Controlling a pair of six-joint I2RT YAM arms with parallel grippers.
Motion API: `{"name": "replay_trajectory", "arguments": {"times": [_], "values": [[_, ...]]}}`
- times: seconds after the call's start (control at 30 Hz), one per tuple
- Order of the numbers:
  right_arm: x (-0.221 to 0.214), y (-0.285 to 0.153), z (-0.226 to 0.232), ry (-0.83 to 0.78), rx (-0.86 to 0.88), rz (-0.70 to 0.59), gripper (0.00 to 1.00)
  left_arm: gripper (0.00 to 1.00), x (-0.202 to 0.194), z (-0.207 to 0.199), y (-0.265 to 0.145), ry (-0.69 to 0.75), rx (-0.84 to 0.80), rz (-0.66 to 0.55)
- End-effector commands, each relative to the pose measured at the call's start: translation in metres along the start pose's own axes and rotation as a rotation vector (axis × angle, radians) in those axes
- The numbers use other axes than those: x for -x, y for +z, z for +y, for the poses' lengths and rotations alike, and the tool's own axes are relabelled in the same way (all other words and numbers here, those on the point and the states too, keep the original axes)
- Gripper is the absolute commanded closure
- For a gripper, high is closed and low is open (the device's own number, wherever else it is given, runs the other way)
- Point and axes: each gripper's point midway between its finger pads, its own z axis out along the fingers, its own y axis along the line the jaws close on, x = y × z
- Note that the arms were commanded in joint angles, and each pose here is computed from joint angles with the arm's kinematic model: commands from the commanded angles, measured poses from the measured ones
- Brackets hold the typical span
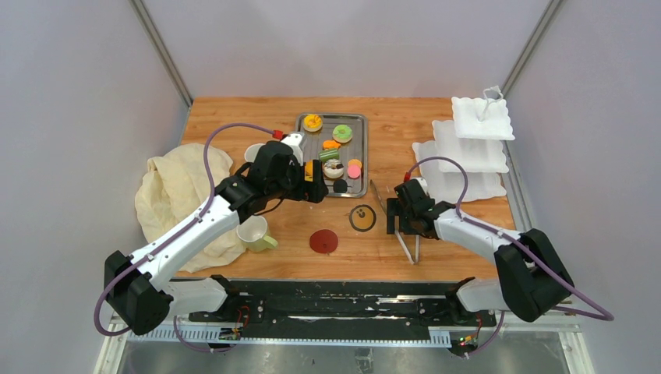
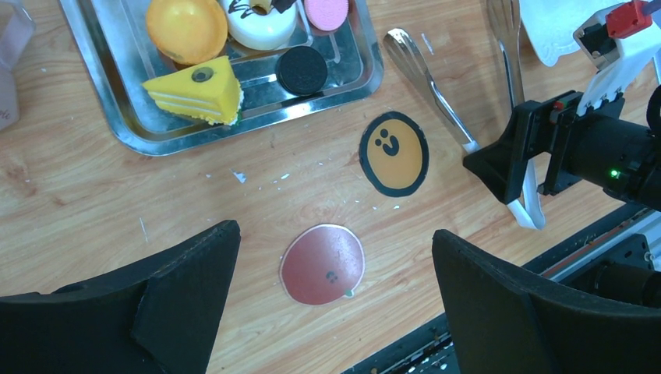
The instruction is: Serve the afternoon tea
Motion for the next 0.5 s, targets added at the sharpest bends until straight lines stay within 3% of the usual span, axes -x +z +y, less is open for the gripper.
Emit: {"name": "replay_trajectory", "arguments": {"times": [0.0, 0.17, 0.47], "values": [[-0.003, 0.009, 0.002, 0.025, -0.021, 0.0, 0.11, 0.02, 0.003, -0.005, -0.002, -0.003, -0.027, -0.019], [-0.013, 0.018, 0.002, 0.028, -0.023, 0.016, 0.13, 0.02, 0.002, -0.002, -0.004, 0.004, -0.012, -0.022], [-0.01, 0.011, 0.003, -0.008, -0.028, -0.008, 0.51, 0.02, 0.0, -0.002, -0.004, -0.006, -0.016, -0.02]]}}
